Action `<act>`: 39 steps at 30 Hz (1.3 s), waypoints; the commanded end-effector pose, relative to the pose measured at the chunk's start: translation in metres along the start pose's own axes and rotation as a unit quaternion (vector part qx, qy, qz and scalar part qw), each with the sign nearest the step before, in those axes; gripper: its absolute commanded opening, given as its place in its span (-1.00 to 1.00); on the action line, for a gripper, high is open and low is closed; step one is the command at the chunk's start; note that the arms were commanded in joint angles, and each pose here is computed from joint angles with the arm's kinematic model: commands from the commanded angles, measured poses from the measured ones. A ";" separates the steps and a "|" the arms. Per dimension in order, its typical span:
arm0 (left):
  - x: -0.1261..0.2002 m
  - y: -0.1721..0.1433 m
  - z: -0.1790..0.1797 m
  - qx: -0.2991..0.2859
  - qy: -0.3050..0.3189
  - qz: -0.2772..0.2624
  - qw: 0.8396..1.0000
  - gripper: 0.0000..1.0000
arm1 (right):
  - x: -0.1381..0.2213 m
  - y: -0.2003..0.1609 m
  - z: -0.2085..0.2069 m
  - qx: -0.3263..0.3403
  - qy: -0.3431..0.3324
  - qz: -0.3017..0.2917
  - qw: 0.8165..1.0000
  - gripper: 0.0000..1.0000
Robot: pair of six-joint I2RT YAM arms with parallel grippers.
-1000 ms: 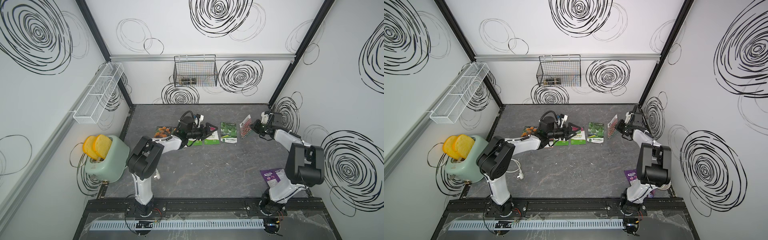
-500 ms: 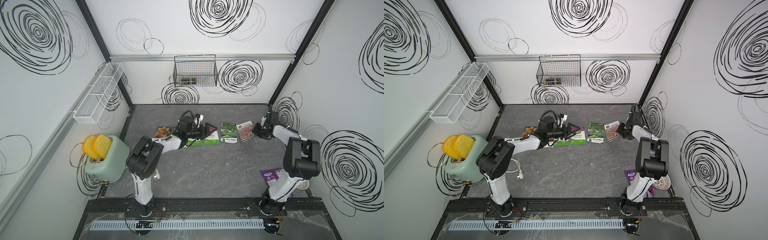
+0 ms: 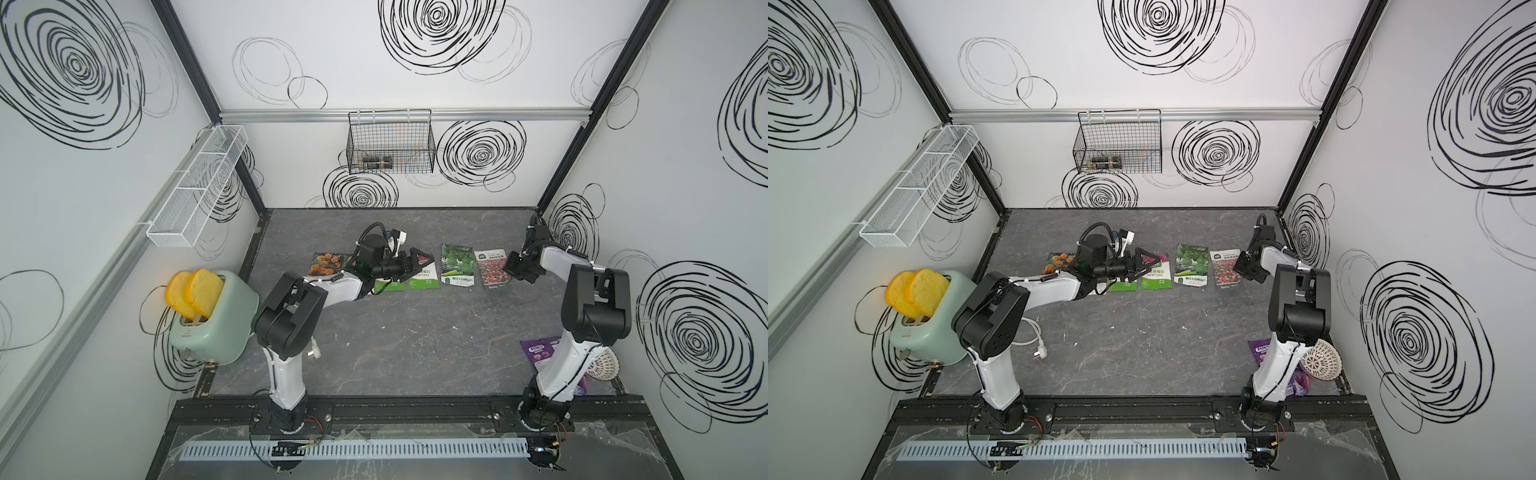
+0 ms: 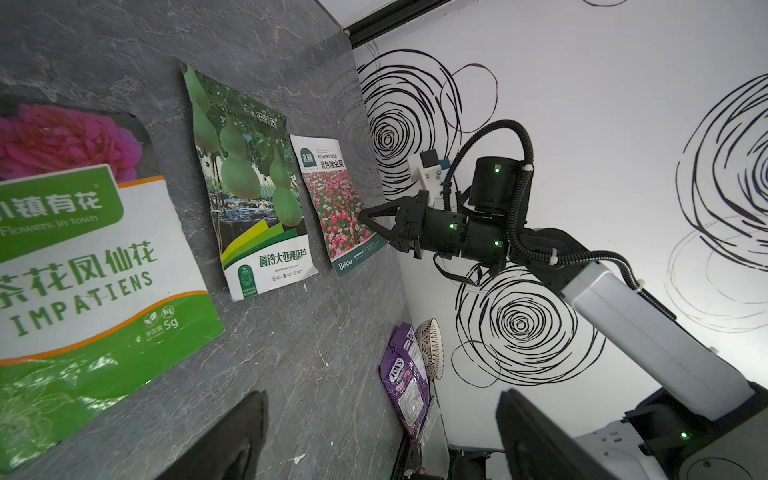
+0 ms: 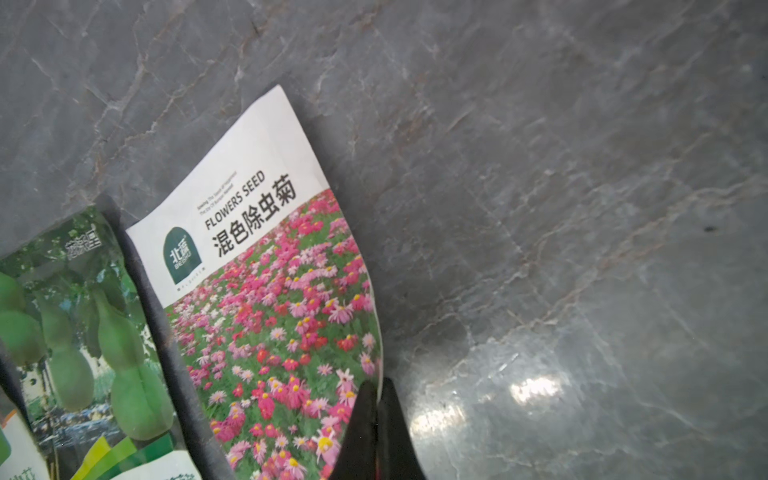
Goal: Arrange the seed packets in a row
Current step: Place the seed packet at the center of the board.
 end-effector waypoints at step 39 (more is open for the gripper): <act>0.007 0.014 -0.011 -0.032 -0.007 -0.026 0.999 0.81 | -0.016 0.010 0.011 -0.046 -0.030 0.007 0.998 -0.25</act>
Point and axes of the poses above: each gripper's point midway between its finger pads, its own x axis back along the fingers, its own z axis along the line the jaws close on, y = z × x, the point moved 8 cm from there along x, back along the fingers, and after that the axes turned 9 degrees about -x, right-handed, at the moved point
